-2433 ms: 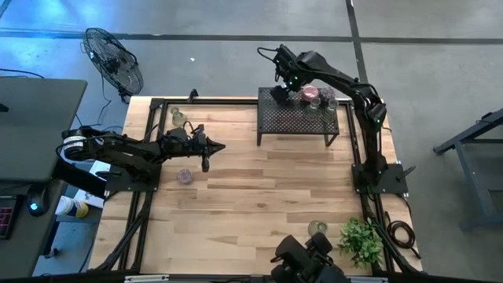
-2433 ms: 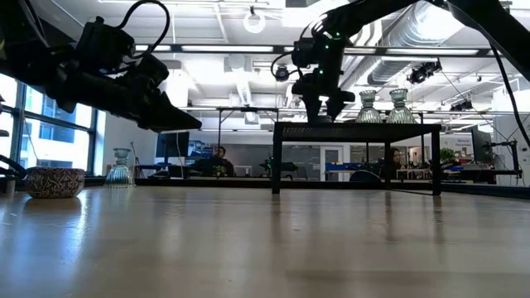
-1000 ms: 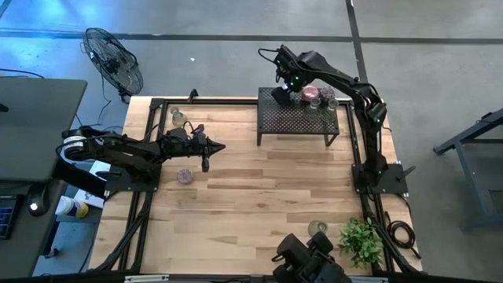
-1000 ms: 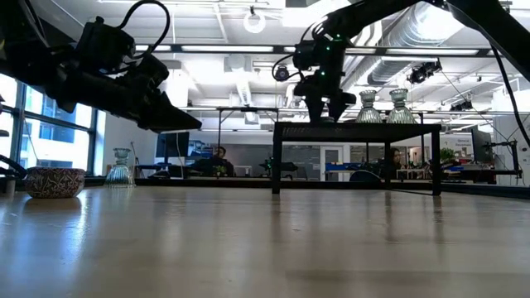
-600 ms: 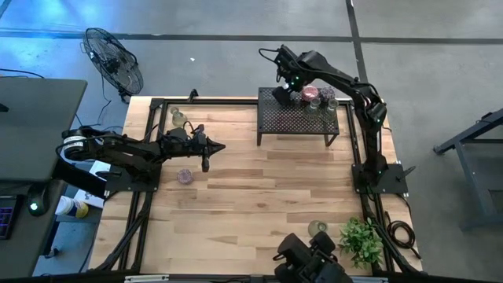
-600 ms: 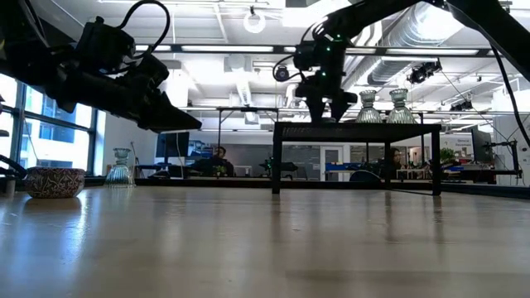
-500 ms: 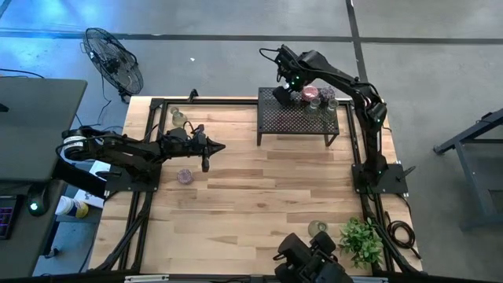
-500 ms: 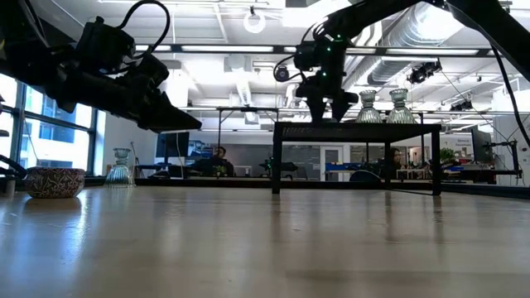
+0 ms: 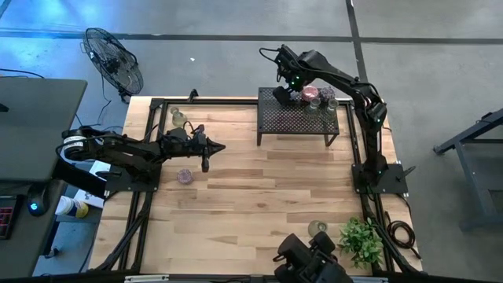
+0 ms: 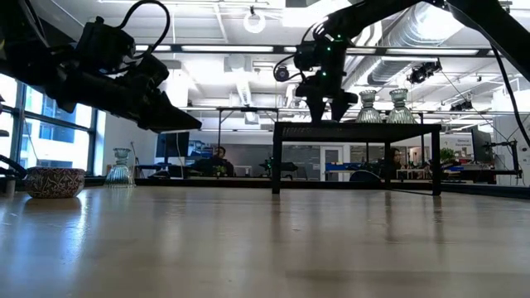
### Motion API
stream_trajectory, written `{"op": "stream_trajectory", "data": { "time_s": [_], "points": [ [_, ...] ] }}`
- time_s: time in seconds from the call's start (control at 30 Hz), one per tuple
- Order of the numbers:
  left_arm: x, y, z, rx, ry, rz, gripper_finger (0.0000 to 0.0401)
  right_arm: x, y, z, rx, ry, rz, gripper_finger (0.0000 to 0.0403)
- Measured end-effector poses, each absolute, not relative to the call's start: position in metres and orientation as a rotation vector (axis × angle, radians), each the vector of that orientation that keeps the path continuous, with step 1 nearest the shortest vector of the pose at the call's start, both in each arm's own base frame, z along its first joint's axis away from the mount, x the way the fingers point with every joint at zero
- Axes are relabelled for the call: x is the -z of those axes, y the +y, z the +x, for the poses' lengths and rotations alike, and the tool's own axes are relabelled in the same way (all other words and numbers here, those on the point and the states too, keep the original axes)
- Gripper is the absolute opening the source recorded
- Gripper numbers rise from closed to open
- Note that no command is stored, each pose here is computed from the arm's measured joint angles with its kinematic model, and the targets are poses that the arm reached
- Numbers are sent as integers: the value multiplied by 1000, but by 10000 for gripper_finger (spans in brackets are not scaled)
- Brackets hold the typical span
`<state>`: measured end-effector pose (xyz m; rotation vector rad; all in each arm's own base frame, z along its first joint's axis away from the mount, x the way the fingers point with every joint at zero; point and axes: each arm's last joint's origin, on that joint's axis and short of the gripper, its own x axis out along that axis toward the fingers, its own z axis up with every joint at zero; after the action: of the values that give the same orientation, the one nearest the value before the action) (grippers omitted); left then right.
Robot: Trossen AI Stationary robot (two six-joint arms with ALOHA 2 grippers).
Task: Pick & Place candle stick holders
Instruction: Put the blue scented candle on the shelf, then put the green glass candle holder on the shelf aligned with the other green glass candle holders
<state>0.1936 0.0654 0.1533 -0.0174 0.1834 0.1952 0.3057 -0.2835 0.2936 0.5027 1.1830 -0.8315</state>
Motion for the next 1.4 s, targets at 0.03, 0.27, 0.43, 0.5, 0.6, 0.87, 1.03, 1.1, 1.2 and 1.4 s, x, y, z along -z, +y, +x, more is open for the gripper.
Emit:
{"op": "stream_trajectory", "data": {
  "time_s": [0.03, 0.27, 0.43, 0.5, 0.6, 0.87, 1.03, 1.1, 1.2, 1.4],
  "points": [
    [-153, 65, 194, -195, 183, -17, 10, -294, -284, 306, 835, 1184, 495, 323],
    [-153, 65, 194, -194, 183, -17, 10, -296, -284, 305, 846, 1180, 474, 323],
    [-153, 65, 194, -194, 184, -18, 10, -305, -283, 306, 850, 1128, 431, 324],
    [-153, 65, 194, -194, 184, -18, 10, -316, -281, 305, 856, 1080, 409, 324],
    [-153, 65, 194, -195, 184, -18, 10, -335, -273, 302, 854, 1002, 375, 324],
    [-153, 65, 194, -196, 183, -15, 10, -393, -213, 294, 798, 867, 246, 292],
    [-153, 66, 194, -197, 183, -15, 10, -396, -140, 304, 777, 729, 46, 178],
    [-153, 66, 194, -197, 183, -14, 10, -387, -113, 304, 723, 645, 38, 114],
    [-153, 65, 194, -197, 183, -15, 10, -376, -75, 299, 636, 509, 64, 25],
    [-153, 65, 194, -196, 183, -12, 10, -350, -1, 280, 634, 423, 122, 35]
  ]
}}
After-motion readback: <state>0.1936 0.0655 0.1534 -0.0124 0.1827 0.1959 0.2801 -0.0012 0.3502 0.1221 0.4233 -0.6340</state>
